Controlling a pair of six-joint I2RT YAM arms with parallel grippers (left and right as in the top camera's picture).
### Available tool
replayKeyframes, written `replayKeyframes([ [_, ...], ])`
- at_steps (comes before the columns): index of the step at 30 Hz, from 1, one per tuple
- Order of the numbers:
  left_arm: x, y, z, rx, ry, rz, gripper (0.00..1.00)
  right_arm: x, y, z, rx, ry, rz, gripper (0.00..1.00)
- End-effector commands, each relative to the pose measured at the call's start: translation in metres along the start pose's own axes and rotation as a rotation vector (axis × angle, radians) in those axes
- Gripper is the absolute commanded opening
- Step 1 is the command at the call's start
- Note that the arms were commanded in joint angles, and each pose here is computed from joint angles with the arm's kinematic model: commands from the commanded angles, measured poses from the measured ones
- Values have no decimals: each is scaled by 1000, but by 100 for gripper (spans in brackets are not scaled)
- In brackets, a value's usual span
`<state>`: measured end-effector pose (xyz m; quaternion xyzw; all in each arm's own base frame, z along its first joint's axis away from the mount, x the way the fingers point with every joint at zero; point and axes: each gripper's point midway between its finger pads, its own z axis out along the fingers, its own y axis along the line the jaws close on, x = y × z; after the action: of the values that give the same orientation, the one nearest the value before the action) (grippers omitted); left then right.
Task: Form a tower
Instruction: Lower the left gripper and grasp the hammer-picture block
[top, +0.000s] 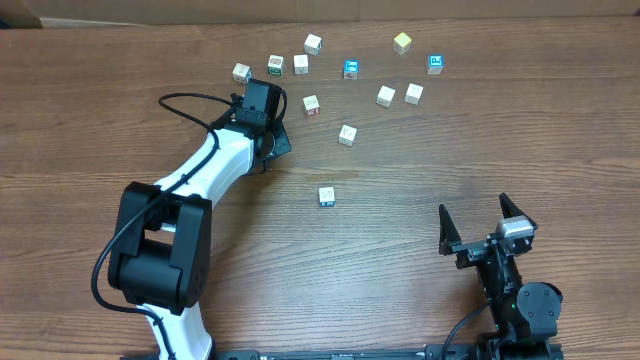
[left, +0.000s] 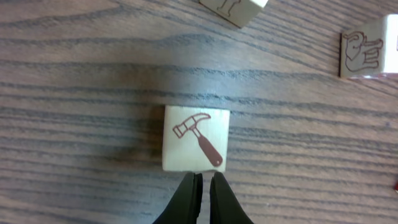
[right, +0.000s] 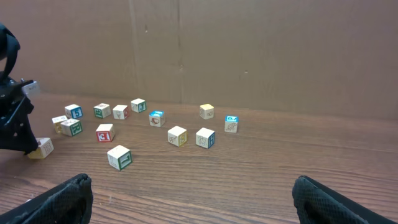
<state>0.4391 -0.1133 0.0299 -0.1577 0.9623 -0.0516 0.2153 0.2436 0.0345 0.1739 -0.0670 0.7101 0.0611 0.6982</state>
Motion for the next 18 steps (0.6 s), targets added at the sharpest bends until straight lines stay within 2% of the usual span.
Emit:
replayKeyframes([
  [1, 5, 10, 14, -42, 7, 9, 5, 2, 0, 0, 4, -3, -5, 100],
  [12, -11, 10, 16, -51, -67, 4, 12, 2, 0, 0, 4, -3, -5, 100],
  [18, -45, 22, 0, -51, -112, -2, 16, 2, 0, 0, 4, -3, -5, 100],
])
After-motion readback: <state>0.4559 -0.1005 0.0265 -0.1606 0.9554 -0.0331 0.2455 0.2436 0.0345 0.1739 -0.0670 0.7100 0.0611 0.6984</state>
